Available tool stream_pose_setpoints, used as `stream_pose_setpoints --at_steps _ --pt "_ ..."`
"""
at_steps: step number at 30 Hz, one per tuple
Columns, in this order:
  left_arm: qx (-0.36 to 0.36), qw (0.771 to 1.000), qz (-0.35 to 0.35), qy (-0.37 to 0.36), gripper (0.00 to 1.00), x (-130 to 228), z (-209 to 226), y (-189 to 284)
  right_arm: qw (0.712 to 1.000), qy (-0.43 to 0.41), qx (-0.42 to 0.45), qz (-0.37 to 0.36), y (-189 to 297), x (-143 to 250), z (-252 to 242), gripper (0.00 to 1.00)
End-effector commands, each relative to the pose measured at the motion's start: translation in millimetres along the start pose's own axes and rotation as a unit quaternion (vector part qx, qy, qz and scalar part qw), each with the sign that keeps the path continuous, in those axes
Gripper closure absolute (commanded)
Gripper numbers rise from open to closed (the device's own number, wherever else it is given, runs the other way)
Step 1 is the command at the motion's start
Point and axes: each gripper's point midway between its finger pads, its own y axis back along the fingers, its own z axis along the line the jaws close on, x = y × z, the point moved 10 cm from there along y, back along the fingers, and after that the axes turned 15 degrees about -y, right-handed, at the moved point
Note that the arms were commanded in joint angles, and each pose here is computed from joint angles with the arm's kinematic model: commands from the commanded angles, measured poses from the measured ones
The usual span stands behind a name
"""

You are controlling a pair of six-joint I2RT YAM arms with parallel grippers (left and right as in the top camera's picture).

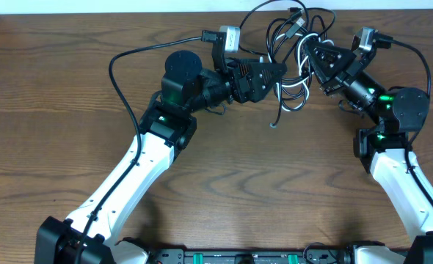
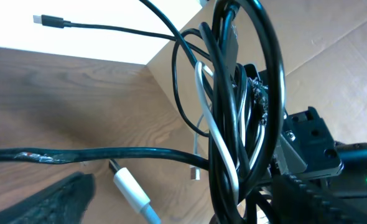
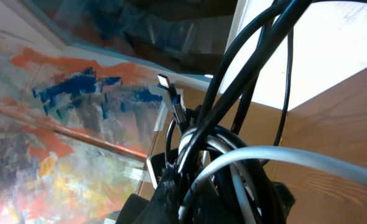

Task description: Untangle cables

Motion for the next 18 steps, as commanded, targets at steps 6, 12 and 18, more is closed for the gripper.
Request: stream_pose_setpoints --at_steps 6,12,18 --pt "0.0 1.0 -0.008 -0.008 0.6 -3.7 -3.4 -0.7 1.0 0.002 -0.016 0.006 -9.1 9.2 6.0 0.99" --pt "-0.004 1.0 0.003 -0.027 0.81 -0.3 -2.0 -1.0 1.0 0.002 -0.018 0.0 -9.3 8.6 6.3 0.99" --pt "-0.02 0.998 0.034 -0.049 0.81 9.8 3.8 -0.3 1.0 0.005 -0.019 -0.012 -4.2 2.2 8.2 0.99"
